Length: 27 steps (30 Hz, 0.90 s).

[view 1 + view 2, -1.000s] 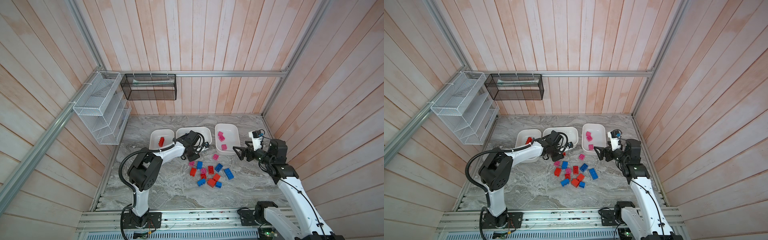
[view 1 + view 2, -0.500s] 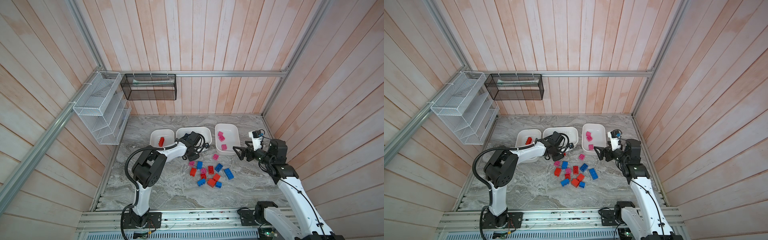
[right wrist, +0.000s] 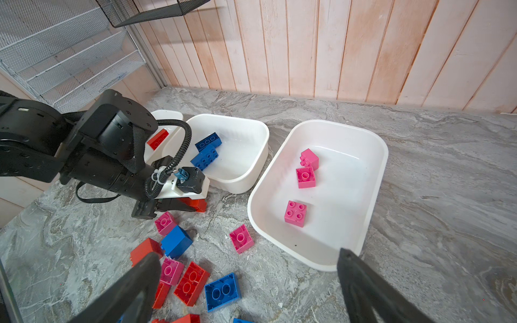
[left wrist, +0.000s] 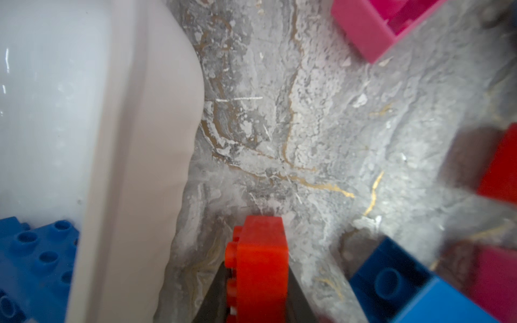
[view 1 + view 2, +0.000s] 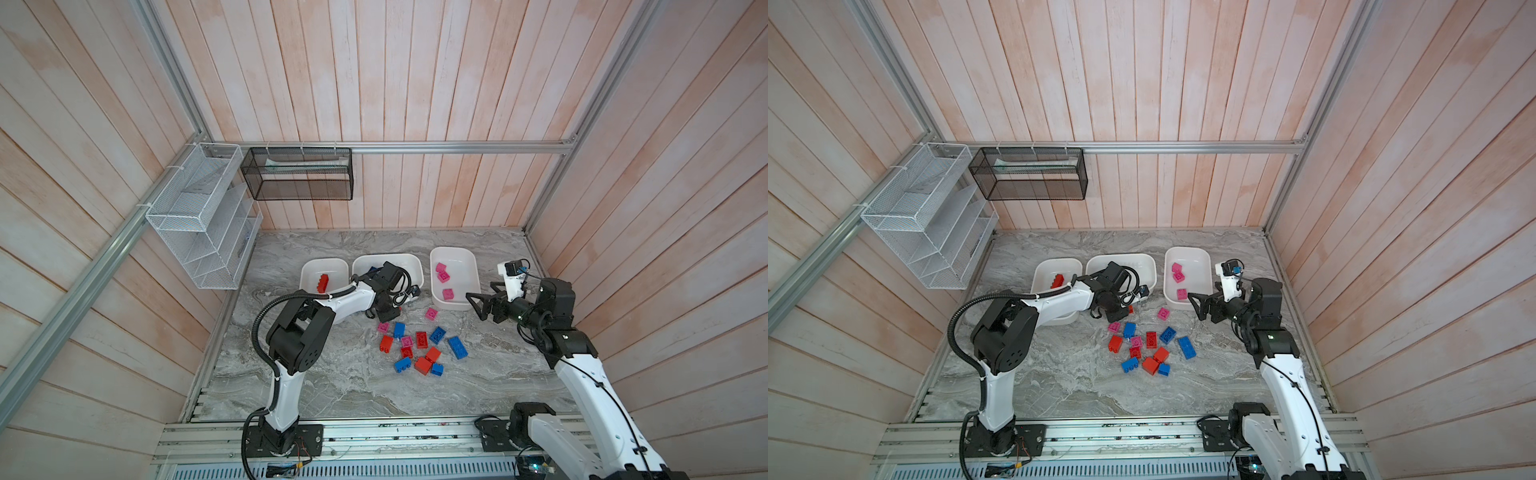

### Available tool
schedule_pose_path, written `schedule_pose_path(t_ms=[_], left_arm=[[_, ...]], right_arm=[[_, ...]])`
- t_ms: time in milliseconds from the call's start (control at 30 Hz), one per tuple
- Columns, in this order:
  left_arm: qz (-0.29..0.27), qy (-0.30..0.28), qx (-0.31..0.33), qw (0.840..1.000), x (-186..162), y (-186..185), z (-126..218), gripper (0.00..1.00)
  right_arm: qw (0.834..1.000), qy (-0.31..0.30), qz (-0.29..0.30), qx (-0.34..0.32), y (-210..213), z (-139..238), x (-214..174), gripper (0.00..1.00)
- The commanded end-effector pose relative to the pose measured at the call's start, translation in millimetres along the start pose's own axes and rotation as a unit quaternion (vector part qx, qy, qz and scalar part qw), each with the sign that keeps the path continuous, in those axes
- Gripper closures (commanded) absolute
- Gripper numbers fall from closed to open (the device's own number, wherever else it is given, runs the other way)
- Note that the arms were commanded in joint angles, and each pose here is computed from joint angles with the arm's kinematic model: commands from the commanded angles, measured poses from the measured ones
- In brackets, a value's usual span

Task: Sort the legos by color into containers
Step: 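Carry the red brick into the bin nearest the left arm, release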

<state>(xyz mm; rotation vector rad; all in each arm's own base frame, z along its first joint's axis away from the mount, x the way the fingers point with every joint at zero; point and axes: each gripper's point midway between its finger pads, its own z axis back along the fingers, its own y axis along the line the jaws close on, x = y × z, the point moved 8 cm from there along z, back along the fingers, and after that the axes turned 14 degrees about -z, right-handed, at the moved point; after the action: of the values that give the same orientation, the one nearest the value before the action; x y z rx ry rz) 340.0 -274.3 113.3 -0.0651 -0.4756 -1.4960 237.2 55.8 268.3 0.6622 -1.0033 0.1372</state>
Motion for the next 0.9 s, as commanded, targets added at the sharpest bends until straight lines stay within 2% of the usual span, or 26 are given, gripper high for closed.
schedule_pose_path(t_ms=[0,133,233,367,467,600,667,767,867], left_arm=[[0.011,-0.055,-0.004,0.998,29,2,48,0.82],[0.053,-0.089,-0.024,0.994,38,-2,83,0.82],[0.100,-0.092,-0.020,0.991,35,5,109,0.80],[0.175,-0.076,0.029,0.981,13,25,139,0.79],[0.254,-0.066,0.074,0.962,-14,47,159,0.80],[0.327,-0.077,0.124,0.934,-47,66,171,0.79],[0.369,-0.071,0.147,0.915,-63,76,170,0.81],[0.442,-0.050,0.182,0.877,-86,91,162,0.81],[0.489,-0.046,0.185,0.851,-102,102,143,0.81]], right_arm=[[1.000,-0.004,0.004,0.005,2,2,1,0.02],[1.000,-0.008,0.002,0.009,3,1,6,0.02],[1.000,-0.010,0.001,0.014,4,1,7,0.02],[0.999,-0.011,-0.002,0.031,8,1,8,0.02],[0.999,-0.010,-0.004,0.033,8,1,7,0.02],[0.999,-0.008,-0.006,0.033,7,0,6,0.02],[0.999,-0.005,-0.008,0.035,7,-1,6,0.02],[0.999,-0.005,-0.009,0.035,7,-1,6,0.02],[0.999,-0.003,-0.010,0.033,6,-1,5,0.02]])
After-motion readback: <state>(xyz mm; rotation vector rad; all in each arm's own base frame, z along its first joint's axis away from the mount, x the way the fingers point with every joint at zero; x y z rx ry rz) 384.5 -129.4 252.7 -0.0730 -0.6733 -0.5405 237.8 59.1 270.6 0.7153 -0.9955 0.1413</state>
